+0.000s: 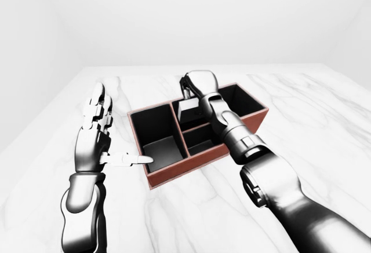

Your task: Pick up the book and place it in the front compartment of the caddy.

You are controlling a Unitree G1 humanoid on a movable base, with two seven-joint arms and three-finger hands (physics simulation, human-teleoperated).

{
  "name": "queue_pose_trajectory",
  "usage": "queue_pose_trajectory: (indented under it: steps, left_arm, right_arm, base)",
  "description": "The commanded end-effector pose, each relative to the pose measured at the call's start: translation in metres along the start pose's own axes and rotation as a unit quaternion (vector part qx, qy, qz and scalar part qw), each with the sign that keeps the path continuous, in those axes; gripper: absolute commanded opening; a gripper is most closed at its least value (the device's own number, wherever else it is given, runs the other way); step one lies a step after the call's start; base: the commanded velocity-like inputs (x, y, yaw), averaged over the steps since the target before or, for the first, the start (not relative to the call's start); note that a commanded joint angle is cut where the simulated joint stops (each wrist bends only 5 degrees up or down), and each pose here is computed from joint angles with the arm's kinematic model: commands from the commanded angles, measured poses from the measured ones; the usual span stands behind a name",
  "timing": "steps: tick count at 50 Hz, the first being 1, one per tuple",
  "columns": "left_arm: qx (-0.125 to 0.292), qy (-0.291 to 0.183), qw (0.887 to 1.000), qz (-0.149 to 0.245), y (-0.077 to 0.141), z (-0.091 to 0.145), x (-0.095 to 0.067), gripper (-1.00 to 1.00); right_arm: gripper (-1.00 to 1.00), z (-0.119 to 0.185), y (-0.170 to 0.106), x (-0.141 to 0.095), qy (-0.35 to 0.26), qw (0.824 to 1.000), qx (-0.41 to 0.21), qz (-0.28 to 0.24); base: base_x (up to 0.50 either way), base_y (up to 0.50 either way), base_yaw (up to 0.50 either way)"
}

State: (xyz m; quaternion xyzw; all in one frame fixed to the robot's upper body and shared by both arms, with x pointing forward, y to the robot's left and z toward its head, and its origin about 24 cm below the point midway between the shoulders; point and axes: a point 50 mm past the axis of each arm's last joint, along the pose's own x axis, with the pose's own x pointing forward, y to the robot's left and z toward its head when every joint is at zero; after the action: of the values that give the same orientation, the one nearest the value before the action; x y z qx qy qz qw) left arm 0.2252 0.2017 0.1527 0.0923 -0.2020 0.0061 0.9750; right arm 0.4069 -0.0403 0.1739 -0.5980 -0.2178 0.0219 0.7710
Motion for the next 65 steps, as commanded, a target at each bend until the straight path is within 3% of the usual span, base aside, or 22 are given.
queue_pose_trajectory:
  steps: [1, 65]
  left_arm:
    - [0.001, 0.000, 1.000, 0.001, 0.001, 0.000, 0.000, 1.00]
    - [0.001, 0.005, 1.000, 0.000, -0.001, -0.002, 0.000, 1.00]
  right_arm:
    - [-1.00, 0.007, -0.011, 0.006, -0.005, 1.000, 0.004, -0.029]
    - [-1.00, 0.002, 0.007, -0.004, -0.006, 0.999, -0.029, -0.040]
  base:
    - [0.00, 0.00, 0.00]
    - [0.00, 0.00, 0.00]
